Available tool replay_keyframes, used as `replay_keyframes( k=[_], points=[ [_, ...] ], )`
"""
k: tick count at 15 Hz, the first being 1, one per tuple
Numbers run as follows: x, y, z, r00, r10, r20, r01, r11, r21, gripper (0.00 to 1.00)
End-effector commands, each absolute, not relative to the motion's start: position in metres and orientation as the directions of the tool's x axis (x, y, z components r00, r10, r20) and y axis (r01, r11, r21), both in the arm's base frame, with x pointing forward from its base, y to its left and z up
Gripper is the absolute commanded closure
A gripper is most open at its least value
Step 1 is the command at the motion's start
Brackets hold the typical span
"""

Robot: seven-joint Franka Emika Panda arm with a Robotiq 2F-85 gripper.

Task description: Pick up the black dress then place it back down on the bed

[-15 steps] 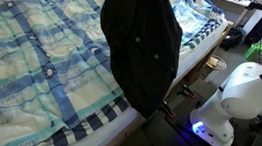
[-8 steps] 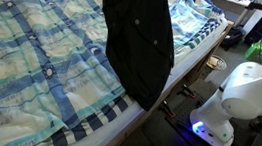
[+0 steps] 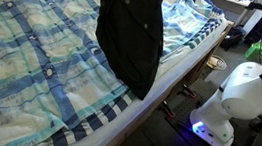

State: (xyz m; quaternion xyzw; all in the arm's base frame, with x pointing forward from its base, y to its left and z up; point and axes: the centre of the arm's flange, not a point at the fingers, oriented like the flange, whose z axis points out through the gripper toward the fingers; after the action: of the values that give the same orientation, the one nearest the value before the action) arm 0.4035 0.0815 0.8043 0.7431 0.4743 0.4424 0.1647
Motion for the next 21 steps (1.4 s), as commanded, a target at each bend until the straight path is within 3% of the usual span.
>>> replay_keyframes(
  k=[1, 5, 13, 18, 21],
  points=[
    [0.436, 0.076, 0.81, 0.166, 0.836, 0.523, 0.494, -0.53, 0.689, 0.99],
    [0.463, 0.07, 0.786, 0.194, 0.825, 0.532, 0.491, -0.551, 0.675, 0.99],
    [0.499, 0.087, 0.657, 0.278, 0.813, 0.512, 0.588, -0.565, 0.579, 0.99],
    [0.466, 0.109, 0.609, 0.328, 0.798, 0.505, 0.64, -0.581, 0.503, 0.99],
    [0.416, 0.13, 0.597, 0.329, 0.813, 0.48, 0.699, -0.552, 0.455, 0.99]
  ],
)
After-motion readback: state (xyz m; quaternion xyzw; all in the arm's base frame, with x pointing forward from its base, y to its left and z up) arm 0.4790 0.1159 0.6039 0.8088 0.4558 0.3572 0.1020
